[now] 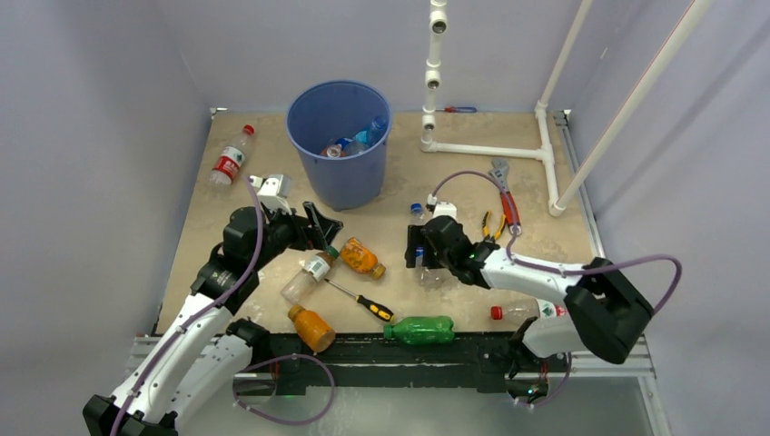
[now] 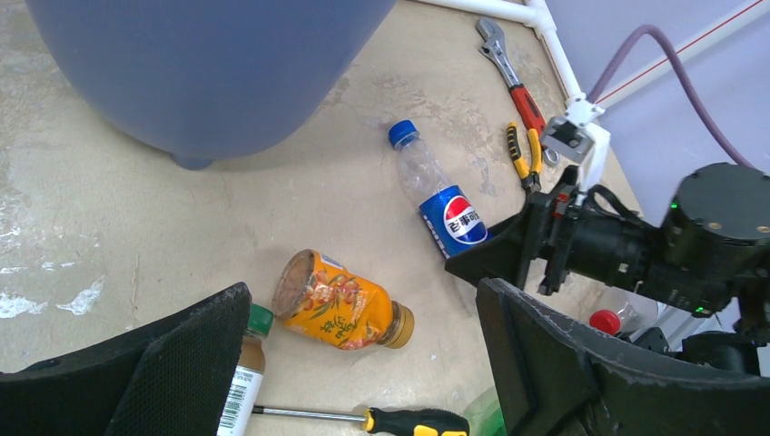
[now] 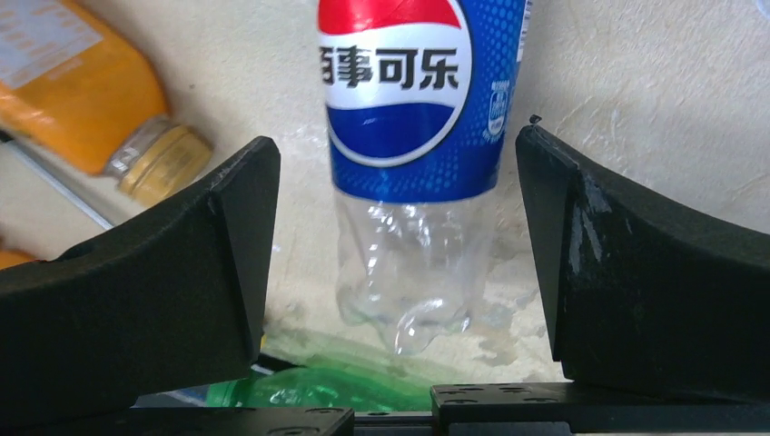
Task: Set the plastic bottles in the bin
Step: Move the plastic bottle to the center of the board, then pick up the plastic bottle at the center of the board.
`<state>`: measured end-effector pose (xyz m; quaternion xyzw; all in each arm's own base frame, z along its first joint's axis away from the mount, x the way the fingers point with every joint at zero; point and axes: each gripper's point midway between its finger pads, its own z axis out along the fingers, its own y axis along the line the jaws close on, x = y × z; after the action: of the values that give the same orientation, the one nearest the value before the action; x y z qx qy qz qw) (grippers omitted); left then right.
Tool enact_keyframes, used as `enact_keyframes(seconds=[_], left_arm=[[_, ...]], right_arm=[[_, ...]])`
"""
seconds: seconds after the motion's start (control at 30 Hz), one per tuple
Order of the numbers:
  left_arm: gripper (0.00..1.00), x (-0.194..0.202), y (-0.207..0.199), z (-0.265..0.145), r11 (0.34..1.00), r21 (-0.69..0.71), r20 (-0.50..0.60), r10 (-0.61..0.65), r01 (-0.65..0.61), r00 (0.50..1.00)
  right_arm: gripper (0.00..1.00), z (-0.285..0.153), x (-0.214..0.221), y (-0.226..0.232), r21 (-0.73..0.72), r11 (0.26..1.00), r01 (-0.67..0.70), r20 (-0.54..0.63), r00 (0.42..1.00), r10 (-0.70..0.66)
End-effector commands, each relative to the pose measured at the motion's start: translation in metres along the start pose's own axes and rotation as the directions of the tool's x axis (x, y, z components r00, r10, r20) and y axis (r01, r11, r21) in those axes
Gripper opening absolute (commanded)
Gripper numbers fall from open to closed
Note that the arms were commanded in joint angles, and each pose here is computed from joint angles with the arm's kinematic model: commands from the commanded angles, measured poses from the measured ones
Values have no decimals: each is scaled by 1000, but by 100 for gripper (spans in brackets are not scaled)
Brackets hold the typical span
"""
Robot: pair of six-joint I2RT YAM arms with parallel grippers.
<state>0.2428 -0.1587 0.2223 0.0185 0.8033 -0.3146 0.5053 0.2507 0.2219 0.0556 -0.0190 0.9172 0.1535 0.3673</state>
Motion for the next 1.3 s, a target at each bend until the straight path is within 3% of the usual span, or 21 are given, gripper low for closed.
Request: enact_keyframes(seconds=[0.0, 0.27, 0.47, 0.7, 0.87, 1.07, 1.17, 1.27], left_arm=[[95, -2, -3, 2, 1000, 23, 9, -6, 5, 1000], [95, -2, -4, 1, 1000, 28, 10, -5, 4, 1000], [95, -11, -5, -6, 1000, 25, 57, 3, -5, 998], [95, -45, -8, -24, 1000, -2, 206, 10, -9, 979], [96, -88, -50, -39, 986, 149, 326, 20, -72, 945], [96, -141, -113, -56, 908, 348, 463, 51, -234, 885], [96, -143, -139, -62, 827, 483, 491, 17, -289, 871], [97, -132, -164, -71, 696, 626, 491, -2, -352, 871]], right_arm=[[93, 13, -5, -7, 66, 996, 64, 9, 998, -65], [83, 28, 6, -8, 71, 994, 85, -21, 996, -84], [59, 18, -9, -5, 61, 995, 76, 38, 996, -78], [48, -53, -55, 43, -217, 970, 105, 280, 959, -41], [45, -131, -74, 80, -486, 844, 228, 457, 889, 23], [42, -206, -61, 103, -687, 565, 458, 622, 772, 131], [37, -215, -54, 104, -700, 514, 497, 649, 743, 165], [33, -217, -54, 107, -701, 497, 512, 657, 734, 170]])
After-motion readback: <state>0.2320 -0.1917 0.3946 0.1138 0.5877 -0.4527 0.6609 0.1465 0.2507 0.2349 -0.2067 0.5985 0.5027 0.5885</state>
